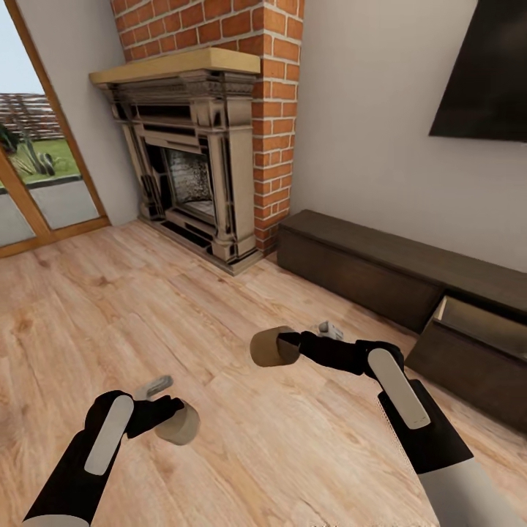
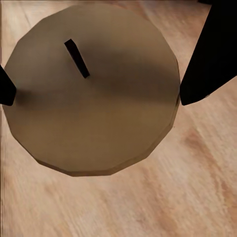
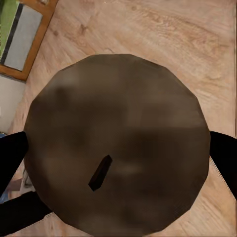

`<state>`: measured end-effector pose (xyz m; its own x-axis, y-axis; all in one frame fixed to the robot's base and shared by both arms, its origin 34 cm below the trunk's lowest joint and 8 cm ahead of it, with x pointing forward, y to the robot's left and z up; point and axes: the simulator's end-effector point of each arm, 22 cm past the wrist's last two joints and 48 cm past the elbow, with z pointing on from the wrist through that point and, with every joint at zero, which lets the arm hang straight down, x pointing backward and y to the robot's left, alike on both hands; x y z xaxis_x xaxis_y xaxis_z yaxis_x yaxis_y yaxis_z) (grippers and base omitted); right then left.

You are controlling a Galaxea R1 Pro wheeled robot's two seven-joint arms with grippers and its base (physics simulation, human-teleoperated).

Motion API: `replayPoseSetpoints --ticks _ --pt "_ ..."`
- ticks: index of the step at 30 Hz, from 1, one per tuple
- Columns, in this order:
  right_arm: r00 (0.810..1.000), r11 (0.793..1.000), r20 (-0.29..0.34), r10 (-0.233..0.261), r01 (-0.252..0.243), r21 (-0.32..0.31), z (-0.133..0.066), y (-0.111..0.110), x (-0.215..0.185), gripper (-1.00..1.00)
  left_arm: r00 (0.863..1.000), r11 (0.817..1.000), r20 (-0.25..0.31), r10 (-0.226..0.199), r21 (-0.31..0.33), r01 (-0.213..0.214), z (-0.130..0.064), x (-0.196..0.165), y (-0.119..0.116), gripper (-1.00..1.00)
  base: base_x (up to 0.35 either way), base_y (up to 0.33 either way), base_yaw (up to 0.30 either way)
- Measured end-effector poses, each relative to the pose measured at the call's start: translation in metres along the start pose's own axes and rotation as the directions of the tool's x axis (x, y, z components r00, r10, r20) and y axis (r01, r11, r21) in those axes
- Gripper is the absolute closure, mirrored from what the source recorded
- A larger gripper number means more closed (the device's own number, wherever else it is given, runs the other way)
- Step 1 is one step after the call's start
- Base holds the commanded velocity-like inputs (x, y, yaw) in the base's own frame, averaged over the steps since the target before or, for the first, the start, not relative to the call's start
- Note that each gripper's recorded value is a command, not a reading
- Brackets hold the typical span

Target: Place each of the two pumpkins and all three candles from the living room inside a cabinet in the living room (use any cabinet), then make sure every cabinet is closed, and position the cauldron so it is next to a table in the living room.

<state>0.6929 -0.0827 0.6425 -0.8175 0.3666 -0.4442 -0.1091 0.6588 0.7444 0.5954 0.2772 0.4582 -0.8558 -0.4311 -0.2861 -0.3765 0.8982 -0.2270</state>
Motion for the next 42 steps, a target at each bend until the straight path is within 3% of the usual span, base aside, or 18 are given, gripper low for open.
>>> replayPoseSetpoints --ticks 42 --pt "1.0 0.999 -0.013 0.022 -0.022 0.024 -0.031 0.05 -0.047 1.0 1.0 1.0 -0.003 0.002 -0.002 -0.002 -0.075 -0.038 -0.026 1.0 0.0 0.0 -0.264"
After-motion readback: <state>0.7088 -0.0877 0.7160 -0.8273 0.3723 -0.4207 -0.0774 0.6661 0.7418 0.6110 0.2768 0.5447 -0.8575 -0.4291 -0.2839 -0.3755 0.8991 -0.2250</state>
